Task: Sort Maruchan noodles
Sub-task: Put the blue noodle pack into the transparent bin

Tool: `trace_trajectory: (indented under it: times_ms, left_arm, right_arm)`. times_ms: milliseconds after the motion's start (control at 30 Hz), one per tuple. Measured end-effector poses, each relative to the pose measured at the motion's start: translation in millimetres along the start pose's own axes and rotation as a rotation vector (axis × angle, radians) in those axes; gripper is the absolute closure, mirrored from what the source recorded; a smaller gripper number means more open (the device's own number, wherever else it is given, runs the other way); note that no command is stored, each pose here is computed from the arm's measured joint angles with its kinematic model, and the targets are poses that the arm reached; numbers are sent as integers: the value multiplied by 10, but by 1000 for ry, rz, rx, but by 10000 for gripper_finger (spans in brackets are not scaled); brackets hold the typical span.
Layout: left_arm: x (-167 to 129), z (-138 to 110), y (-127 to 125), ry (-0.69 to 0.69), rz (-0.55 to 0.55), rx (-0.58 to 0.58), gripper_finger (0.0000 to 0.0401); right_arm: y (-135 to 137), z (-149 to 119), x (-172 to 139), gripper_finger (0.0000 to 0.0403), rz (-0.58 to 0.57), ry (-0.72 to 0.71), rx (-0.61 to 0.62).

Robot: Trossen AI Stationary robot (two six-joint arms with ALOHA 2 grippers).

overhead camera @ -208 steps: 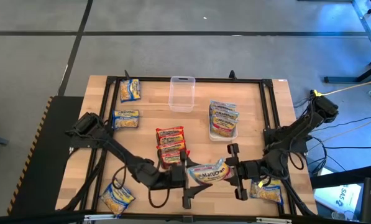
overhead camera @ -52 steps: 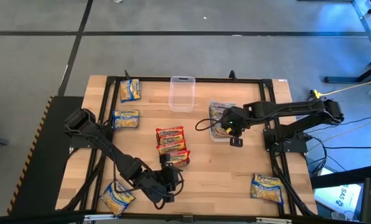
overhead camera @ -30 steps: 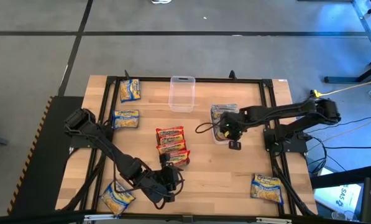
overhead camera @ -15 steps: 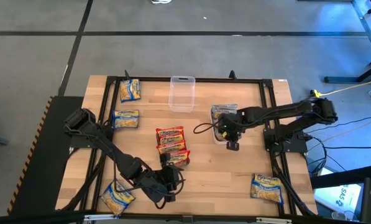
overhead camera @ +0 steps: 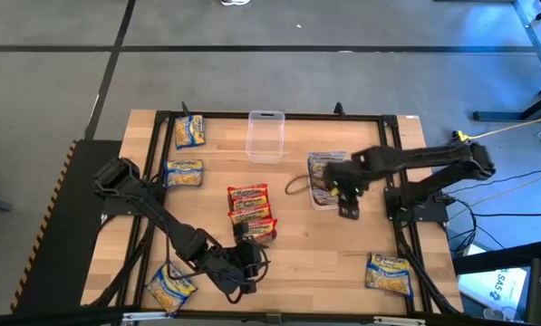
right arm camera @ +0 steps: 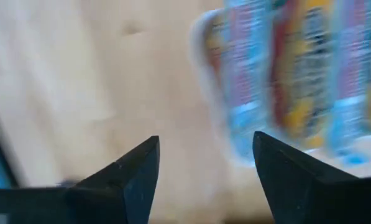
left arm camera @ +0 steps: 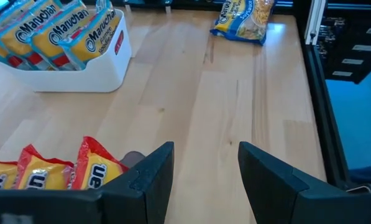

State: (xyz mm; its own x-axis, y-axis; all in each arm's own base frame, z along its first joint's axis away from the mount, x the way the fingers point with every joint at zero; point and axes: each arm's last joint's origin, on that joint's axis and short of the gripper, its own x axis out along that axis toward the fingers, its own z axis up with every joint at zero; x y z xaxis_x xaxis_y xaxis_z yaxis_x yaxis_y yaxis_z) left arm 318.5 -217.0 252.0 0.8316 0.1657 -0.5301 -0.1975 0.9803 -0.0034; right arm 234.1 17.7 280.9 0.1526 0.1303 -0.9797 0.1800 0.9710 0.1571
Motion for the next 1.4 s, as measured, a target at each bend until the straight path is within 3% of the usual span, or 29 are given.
trace_trajectory:
  times_ms: [200,433,633,833,967,1400]
  left_arm:
    - [59,-36,-140,-33,-72,11,227]
    - [229,-137,-272,-32,-158,-5,227]
    - [211,-147,-323,-37,-192,-42,227]
    - [163,-163,-374,-45,-213,-51,227]
    - [157,-160,-380,-50,-212,-63,227]
    - [238,-71,-304,-83,-200,-118,227]
  right_arm:
    - [626,-368,-106,178,72,-7,10]
    - [1258,-909,134,199,108,58,69]
    - [1431,-1373,584,279,76,162,145]
    - [1431,-1630,992,370,101,275,206]
    - [1420,-1653,1171,399,107,292,219]
    - [1522,-1046,1505,395,228,-96,127]
